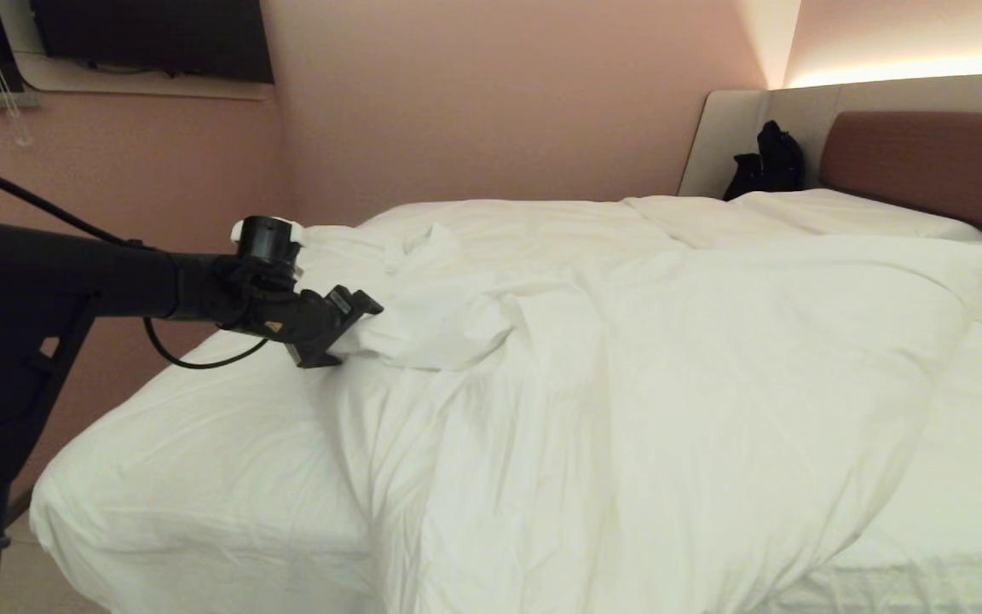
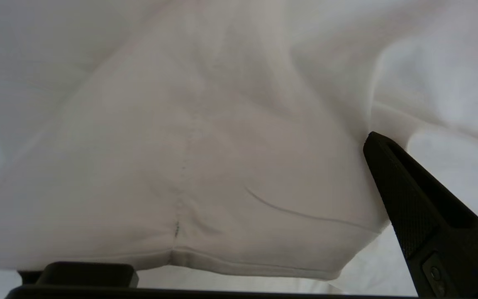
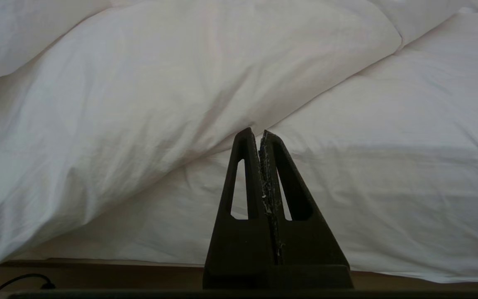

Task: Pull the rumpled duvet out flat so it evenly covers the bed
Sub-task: Hold the folded corner of the quilt

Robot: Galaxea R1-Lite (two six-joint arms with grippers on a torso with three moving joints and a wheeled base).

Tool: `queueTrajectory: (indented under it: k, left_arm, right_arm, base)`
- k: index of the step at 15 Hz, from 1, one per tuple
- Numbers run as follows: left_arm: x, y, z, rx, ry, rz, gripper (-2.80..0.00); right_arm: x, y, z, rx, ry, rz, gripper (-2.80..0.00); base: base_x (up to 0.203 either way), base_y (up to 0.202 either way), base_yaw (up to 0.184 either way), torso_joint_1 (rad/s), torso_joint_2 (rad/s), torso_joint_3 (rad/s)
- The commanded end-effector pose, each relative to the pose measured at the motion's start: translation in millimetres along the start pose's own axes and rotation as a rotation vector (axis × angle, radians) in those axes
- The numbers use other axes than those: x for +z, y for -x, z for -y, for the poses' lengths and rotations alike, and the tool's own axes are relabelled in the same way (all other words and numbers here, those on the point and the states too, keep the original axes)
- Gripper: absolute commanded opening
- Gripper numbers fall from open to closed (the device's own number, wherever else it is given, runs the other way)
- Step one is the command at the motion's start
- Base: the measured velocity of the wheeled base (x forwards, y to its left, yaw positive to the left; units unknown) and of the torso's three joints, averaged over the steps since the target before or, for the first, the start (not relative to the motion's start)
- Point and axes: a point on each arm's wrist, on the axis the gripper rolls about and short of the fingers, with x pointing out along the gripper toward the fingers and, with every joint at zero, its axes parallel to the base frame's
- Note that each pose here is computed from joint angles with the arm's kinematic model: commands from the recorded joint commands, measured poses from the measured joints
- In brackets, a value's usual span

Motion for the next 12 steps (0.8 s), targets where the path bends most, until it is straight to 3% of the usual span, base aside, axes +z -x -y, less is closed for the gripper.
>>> queueTrajectory:
  k: [1, 6, 8, 12]
  left_arm:
    - [-1, -1, 6.5, -0.017, -0.007, 0.001, 0.00]
    - [-1, -4, 16.2, -0.053, -0.027, 0.013, 0.00]
    - [0, -8, 25.0, -0.109, -0.056, 0.052, 0.00]
    - [-6, -22, 21.7, -0.101, -0.059, 0.028, 0.00]
  right_arm:
    - [0, 0, 0, 0.000, 0.000, 0.000, -2.80]
    - [0, 0, 0, 0.000, 0.000, 0.000, -2.80]
    - [0, 0, 0, 0.000, 0.000, 0.001, -2.80]
    - [0, 0, 0, 0.000, 0.000, 0.000, -2.80]
  base:
    - [0.000, 0.000, 0.000, 0.000, 0.00, 0.000]
    - [0.000, 0.000, 0.000, 0.000, 0.00, 0.000]
    - [0.000, 0.000, 0.000, 0.000, 0.00, 0.000]
    - [0.000, 0.000, 0.000, 0.000, 0.00, 0.000]
